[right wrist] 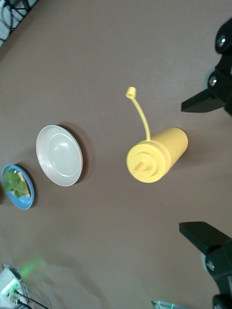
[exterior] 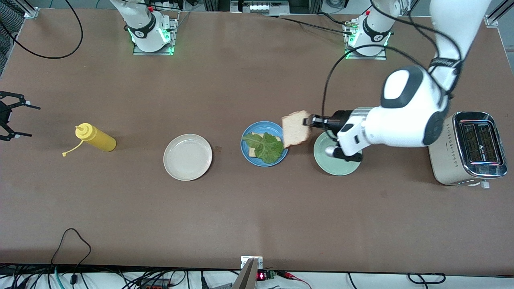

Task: Make sandwich in blue plate with both arms
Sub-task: 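Carry the second bread slice onto the lettuce on the blue plate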

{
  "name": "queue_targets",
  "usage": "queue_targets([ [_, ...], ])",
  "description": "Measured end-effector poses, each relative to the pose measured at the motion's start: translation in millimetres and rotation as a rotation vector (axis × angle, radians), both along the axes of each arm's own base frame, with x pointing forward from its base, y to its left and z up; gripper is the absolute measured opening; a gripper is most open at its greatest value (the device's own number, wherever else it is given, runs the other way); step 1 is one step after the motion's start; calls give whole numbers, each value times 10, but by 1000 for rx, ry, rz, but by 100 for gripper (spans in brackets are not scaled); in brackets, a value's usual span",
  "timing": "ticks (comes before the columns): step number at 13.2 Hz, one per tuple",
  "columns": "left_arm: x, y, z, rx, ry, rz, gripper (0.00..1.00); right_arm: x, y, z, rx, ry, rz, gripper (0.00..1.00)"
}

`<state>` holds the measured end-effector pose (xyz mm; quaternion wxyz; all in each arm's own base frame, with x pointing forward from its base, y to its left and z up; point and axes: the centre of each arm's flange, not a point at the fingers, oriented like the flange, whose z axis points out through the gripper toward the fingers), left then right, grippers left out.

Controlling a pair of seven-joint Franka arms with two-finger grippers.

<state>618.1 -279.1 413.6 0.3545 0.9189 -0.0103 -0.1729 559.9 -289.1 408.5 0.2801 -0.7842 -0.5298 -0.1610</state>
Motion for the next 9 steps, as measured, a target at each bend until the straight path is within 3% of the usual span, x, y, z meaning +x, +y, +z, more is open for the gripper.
queue_targets([
  [3,-14,-432,-392,-87,-6,68,9,292,608,298,-148,122,-101,100],
  [7,-210,-459,-965,-146,-61,-23,9,625,1359,354,-295,247,-307,100],
  [9,-282,-420,-1212,-215,-73,-60,9,708,1722,458,-347,304,-434,100],
])
